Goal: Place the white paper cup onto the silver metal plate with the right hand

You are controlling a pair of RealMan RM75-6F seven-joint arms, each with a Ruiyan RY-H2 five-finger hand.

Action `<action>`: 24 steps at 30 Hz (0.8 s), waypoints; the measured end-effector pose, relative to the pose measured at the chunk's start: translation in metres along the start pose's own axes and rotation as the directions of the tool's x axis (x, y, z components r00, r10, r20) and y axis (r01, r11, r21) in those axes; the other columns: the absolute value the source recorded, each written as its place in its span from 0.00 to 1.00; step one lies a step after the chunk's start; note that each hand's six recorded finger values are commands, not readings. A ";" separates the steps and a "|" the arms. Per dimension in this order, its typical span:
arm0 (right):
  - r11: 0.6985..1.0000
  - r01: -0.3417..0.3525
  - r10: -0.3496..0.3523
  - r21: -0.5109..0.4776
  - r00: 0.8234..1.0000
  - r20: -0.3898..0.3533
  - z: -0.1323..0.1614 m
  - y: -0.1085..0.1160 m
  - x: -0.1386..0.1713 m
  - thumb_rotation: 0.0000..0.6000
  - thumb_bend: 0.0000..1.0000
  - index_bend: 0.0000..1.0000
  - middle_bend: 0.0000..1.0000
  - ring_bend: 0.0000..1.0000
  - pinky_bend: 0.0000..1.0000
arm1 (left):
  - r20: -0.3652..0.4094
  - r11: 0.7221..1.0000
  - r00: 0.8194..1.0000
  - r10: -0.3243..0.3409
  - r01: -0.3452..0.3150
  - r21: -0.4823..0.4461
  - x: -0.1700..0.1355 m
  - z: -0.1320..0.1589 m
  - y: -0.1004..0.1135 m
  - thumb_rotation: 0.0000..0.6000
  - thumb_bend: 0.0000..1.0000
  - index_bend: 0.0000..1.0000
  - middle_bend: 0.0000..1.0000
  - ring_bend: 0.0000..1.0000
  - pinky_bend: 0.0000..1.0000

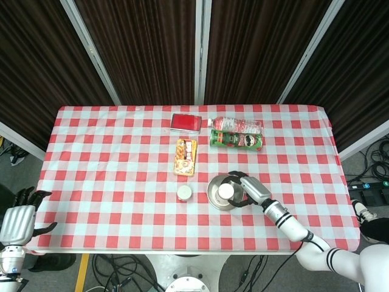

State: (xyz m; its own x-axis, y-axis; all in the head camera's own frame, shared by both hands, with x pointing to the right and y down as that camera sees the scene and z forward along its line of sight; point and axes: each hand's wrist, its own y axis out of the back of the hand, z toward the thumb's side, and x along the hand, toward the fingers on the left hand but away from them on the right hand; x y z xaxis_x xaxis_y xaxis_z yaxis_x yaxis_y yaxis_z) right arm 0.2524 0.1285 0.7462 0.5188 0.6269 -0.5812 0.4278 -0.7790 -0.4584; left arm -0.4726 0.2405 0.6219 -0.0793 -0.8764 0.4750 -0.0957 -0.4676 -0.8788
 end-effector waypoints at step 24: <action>0.999 0.032 -0.032 -0.003 0.999 0.004 -0.002 0.003 -0.012 1.00 0.31 0.50 0.33 0.12 0.10 | -0.012 1.000 1.000 0.004 -0.004 -0.006 -0.003 -0.003 0.002 1.00 0.10 0.25 0.23 0.10 0.09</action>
State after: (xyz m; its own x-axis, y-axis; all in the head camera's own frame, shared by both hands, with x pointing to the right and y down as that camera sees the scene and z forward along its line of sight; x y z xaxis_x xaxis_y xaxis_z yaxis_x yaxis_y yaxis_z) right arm 0.2492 0.1189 0.7529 0.5023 0.6513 -0.5688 0.4460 -0.7587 -0.4749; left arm -0.4753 0.2431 0.6190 -0.0913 -0.8766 0.4724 -0.1014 -0.4637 -0.8801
